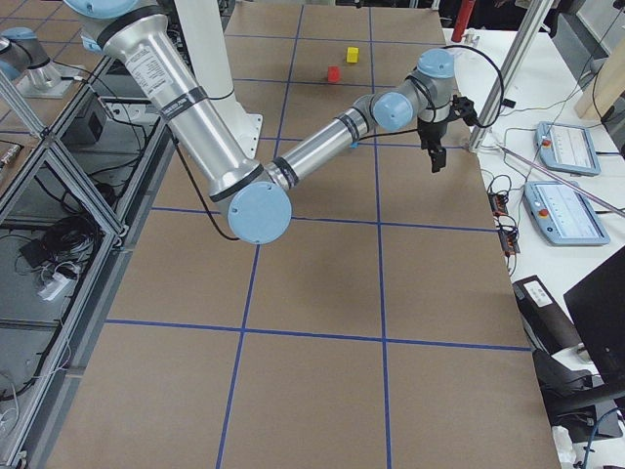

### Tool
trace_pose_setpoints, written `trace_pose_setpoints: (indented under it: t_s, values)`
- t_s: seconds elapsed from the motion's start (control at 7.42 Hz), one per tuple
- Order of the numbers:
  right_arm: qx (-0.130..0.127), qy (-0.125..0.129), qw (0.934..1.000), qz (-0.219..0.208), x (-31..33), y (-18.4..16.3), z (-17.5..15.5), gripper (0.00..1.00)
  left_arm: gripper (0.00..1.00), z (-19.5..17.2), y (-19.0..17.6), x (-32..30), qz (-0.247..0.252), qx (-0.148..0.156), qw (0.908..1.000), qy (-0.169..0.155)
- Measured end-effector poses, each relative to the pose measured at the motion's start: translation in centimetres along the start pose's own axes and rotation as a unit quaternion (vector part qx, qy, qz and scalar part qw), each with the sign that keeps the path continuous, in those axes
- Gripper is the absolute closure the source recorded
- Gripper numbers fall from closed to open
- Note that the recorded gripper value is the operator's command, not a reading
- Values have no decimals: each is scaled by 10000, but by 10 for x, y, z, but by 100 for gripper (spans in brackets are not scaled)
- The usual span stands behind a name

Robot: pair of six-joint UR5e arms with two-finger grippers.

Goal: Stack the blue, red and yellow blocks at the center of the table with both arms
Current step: 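Release the blue cube and withdraw the right arm while the left gripper reaches red, then close the left gripper on the red cube and lift it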

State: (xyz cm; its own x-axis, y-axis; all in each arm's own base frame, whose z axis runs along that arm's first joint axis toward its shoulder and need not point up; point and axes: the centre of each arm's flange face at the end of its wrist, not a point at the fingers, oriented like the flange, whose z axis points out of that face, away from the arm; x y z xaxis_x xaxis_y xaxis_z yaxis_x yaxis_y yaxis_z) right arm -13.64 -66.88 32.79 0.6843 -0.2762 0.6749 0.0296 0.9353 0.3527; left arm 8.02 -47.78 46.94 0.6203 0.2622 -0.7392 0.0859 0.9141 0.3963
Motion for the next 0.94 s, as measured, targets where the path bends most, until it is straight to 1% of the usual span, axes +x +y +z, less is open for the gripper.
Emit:
trace_pose_setpoints:
  t_s: [0.13,0.27,0.4,0.54,0.67,0.94]
  values:
    - [-50,-37,9995,-313,69,25,-13,0,0,31,8,39,-327,-56,9994,-58]
    - [-98,-44,9982,-588,124,54,-20,0,0,66,23,77,-550,-140,9982,-185]
    - [-144,-38,9969,-779,161,79,-22,0,0,96,41,109,-607,-211,9975,-308]
    - [-172,-34,9960,-878,180,94,-22,0,0,122,58,135,-570,-291,9972,-389]
    - [-184,-29,9956,-915,187,100,-22,0,0,139,72,151,-567,-381,9968,-424]
    - [-187,-23,9955,-930,190,102,-22,0,0,161,90,164,-612,-468,9955,-546]
